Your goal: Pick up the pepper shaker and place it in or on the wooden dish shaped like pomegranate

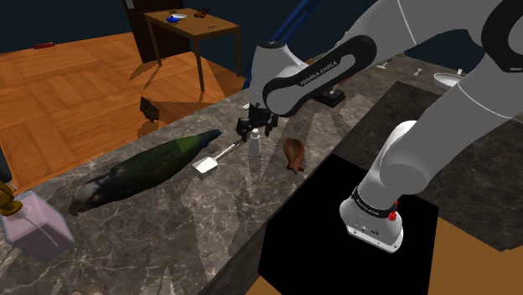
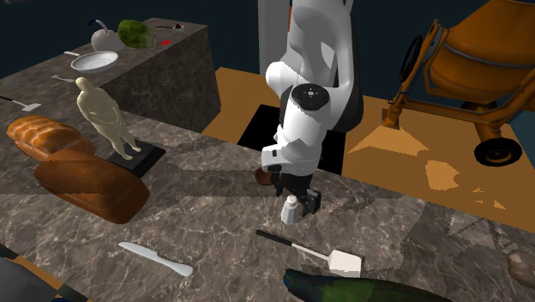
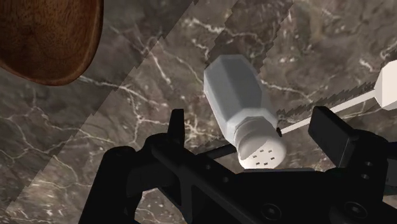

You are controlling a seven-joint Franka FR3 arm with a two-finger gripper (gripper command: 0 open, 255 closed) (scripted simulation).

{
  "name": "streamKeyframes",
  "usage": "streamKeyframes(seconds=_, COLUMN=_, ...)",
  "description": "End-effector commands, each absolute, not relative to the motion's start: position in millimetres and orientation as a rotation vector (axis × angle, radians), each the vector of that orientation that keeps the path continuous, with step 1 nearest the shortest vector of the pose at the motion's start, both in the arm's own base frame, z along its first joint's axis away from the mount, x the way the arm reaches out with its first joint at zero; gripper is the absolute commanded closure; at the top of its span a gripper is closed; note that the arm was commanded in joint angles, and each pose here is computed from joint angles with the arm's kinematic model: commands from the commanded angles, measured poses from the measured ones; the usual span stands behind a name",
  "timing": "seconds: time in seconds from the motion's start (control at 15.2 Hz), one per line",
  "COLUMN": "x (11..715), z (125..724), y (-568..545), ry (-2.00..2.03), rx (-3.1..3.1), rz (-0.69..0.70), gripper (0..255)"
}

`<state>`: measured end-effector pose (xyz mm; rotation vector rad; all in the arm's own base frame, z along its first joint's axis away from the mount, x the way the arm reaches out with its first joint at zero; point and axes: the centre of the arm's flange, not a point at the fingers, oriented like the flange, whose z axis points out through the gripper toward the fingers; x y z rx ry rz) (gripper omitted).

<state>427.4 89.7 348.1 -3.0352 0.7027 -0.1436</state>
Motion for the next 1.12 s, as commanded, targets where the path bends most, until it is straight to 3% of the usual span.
streamKeyframes(seconds=0.0, x=427.7, z=347.3, y=89.9, ry=0.703, rx=-3.035, rz=-0.144, gripper=0)
streamKeyframes(seconds=0.33, x=427.7, z=347.3, y=89.9, ry=0.703, rx=-3.035, rz=-0.144, gripper=0)
streamKeyframes(seconds=0.4, x=427.7, z=347.3, y=89.9, ry=0.703, rx=-3.035, rz=-0.144, gripper=255)
streamKeyframes(seconds=1.06, x=427.7, z=352.6, y=89.9, ry=0.703, rx=-3.035, rz=-0.144, gripper=255)
